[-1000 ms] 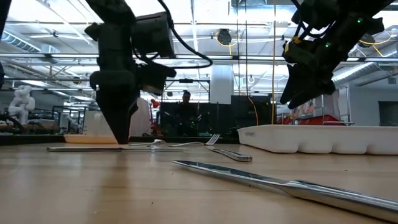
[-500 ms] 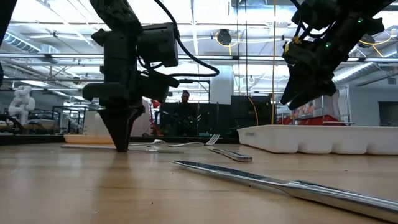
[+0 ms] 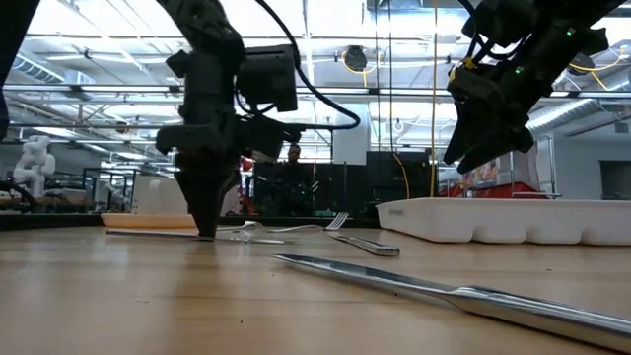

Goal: Sort silverware
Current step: Put the silver knife into the white silverware tray

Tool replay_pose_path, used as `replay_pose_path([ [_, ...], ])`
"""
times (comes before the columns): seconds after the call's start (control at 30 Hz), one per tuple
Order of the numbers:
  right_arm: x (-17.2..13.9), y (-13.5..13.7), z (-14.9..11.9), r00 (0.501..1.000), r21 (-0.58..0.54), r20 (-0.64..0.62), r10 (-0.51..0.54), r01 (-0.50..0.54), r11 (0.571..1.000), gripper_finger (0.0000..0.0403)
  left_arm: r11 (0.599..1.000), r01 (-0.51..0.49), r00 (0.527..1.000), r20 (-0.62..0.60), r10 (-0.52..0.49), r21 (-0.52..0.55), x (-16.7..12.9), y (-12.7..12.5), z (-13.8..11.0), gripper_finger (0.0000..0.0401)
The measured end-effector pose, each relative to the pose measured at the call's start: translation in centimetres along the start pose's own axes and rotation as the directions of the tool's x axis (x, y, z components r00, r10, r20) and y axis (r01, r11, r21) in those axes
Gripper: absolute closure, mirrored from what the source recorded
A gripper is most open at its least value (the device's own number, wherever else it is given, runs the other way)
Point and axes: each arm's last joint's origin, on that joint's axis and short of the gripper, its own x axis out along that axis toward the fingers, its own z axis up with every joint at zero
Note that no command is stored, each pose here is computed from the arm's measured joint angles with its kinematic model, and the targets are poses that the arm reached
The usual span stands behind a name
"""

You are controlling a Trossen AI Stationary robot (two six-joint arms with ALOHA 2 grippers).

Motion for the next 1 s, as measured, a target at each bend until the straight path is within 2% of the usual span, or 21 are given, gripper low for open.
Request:
replay_pose_path([
  [0.13,0.0,0.0,0.0,1.000,0.000,0.001,0.000,0.000,1.000,0.0179,1.000,-0.027,0.994,0.103,0.026,0.004,-1.3,-0.2,1.8,0.0400],
  [0.3,0.0,0.0,0.1,1.000,-0.002,0.007,0.005,-0.005,1.000,0.0179,0.999,-0.036,0.985,0.169,0.035,0.005,-2.9,-0.4,3.4,0.0400],
  [0.43,0.0,0.1,0.1,1.000,-0.003,0.013,0.010,-0.010,1.000,0.0179,0.998,-0.061,0.980,0.190,0.063,-0.017,-4.0,-0.4,4.0,0.0401],
  [0.6,0.0,0.6,0.7,0.996,-0.054,0.062,0.058,-0.055,0.997,0.0176,0.986,-0.136,0.973,0.175,0.151,-0.094,-6.3,-0.5,4.3,0.0401],
  [0.8,1.4,1.8,1.2,0.992,-0.182,0.057,0.115,-0.103,0.978,0.0152,0.987,-0.138,0.974,0.169,0.150,-0.085,-12.5,-1.2,2.3,0.0380],
  [0.9,2.5,3.1,2.2,0.994,-0.253,0.041,0.105,-0.091,0.963,0.0145,0.988,-0.126,0.956,0.254,0.144,-0.087,-16.1,-1.8,0.4,0.0372],
  [1.0,3.9,5.0,3.6,0.991,-0.340,0.008,0.136,-0.126,0.932,0.0143,0.987,-0.096,0.922,0.363,0.136,-0.126,-19.5,-2.3,-1.6,0.0370],
])
